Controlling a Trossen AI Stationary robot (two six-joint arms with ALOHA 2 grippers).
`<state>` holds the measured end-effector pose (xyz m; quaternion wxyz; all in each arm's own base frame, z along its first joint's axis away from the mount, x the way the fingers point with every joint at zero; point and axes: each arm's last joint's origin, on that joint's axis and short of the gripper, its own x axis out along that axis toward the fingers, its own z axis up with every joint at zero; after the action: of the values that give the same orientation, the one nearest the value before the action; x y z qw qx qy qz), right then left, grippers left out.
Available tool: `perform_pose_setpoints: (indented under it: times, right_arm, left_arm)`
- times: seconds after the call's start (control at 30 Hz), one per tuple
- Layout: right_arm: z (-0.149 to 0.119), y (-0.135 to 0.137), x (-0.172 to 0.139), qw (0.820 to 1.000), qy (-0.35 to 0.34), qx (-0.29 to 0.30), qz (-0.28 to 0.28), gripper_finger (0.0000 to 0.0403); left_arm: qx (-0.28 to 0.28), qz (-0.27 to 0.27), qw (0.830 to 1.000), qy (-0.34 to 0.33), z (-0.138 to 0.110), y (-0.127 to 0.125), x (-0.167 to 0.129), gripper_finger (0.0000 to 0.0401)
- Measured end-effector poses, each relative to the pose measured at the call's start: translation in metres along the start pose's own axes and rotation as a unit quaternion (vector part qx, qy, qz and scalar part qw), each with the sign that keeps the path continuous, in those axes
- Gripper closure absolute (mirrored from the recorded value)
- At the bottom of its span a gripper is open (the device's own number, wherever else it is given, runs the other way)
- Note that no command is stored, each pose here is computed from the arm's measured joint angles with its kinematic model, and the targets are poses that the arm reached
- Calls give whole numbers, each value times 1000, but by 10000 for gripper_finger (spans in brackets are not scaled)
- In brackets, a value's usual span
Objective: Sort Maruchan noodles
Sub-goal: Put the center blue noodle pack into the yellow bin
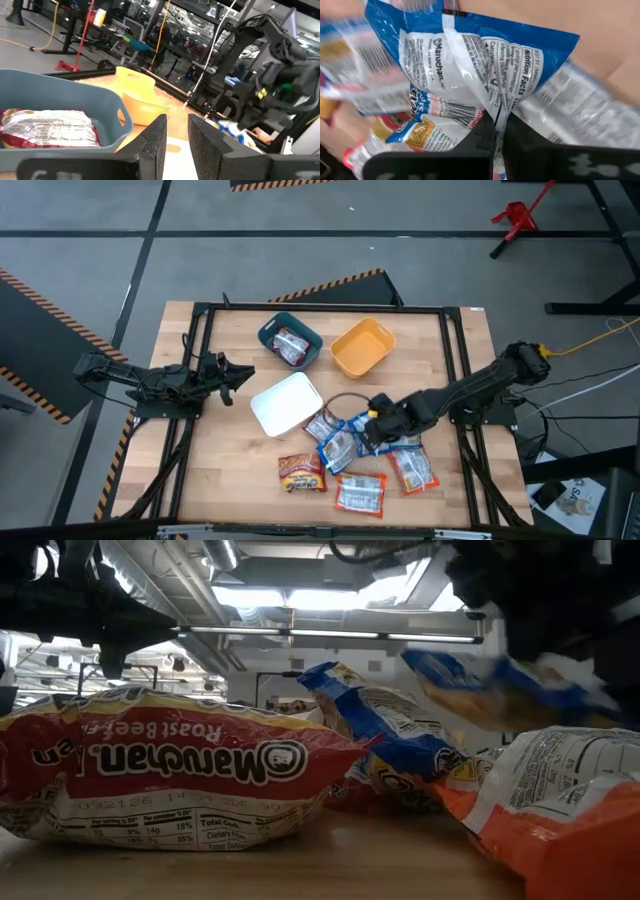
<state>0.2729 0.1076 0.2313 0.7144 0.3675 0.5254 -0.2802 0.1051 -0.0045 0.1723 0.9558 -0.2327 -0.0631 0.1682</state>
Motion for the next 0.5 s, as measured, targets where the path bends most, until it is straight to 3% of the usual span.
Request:
perform_pose_setpoints:
  times: [0.27,0.5]
  right_arm:
    - [61,-19,-31,994,-79,77,17,403]
    - [107,-45,-35,971,-150,185,1,403]
  left_arm:
    - [0,21,1000,-10,1,1,0,328]
    - [0,39,999,-19,1,2,0,328]
